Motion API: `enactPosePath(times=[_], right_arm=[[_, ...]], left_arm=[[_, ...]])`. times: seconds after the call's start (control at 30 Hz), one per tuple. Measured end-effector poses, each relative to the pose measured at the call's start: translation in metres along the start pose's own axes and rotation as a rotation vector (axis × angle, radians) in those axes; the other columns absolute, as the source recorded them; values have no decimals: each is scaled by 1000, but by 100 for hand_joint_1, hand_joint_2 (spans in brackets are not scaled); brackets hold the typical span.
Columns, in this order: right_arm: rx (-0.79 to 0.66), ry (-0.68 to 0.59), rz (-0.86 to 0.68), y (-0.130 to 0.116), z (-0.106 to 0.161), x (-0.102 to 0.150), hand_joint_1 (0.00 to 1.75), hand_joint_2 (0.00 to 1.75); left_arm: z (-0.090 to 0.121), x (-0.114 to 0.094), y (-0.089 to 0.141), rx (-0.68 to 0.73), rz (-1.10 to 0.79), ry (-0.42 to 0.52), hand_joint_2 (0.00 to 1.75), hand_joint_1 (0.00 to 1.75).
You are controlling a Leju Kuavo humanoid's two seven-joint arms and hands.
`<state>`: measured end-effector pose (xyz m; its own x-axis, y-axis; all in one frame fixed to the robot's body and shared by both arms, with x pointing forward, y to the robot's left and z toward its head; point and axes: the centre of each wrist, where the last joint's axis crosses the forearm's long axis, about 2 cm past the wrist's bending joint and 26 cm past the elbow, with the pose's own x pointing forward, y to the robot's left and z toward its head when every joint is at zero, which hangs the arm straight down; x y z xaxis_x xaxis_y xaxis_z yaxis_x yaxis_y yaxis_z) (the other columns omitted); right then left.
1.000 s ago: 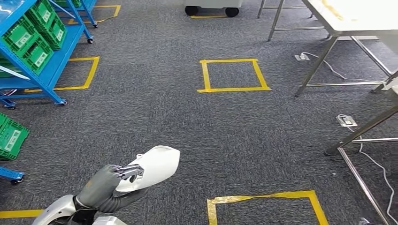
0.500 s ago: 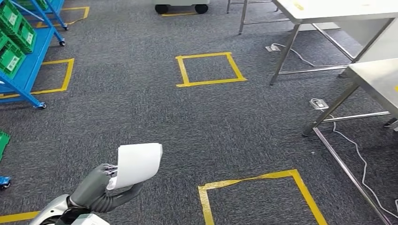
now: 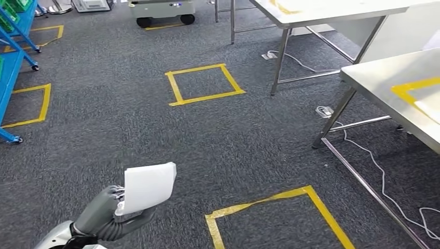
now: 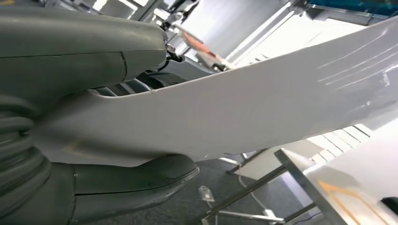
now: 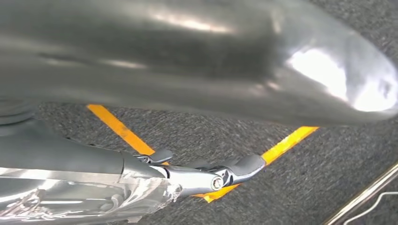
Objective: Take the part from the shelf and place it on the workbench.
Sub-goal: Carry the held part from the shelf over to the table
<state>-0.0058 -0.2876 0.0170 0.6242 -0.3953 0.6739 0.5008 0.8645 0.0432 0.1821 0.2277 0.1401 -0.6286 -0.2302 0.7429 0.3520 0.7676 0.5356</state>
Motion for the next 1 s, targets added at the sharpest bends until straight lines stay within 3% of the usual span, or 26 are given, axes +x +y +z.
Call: enactPosePath(times=[1.0], right_arm=[[1, -12, 10, 5, -16, -8, 0, 0]], left_arm=[[-9, 0, 3, -56, 38, -96, 175, 175]])
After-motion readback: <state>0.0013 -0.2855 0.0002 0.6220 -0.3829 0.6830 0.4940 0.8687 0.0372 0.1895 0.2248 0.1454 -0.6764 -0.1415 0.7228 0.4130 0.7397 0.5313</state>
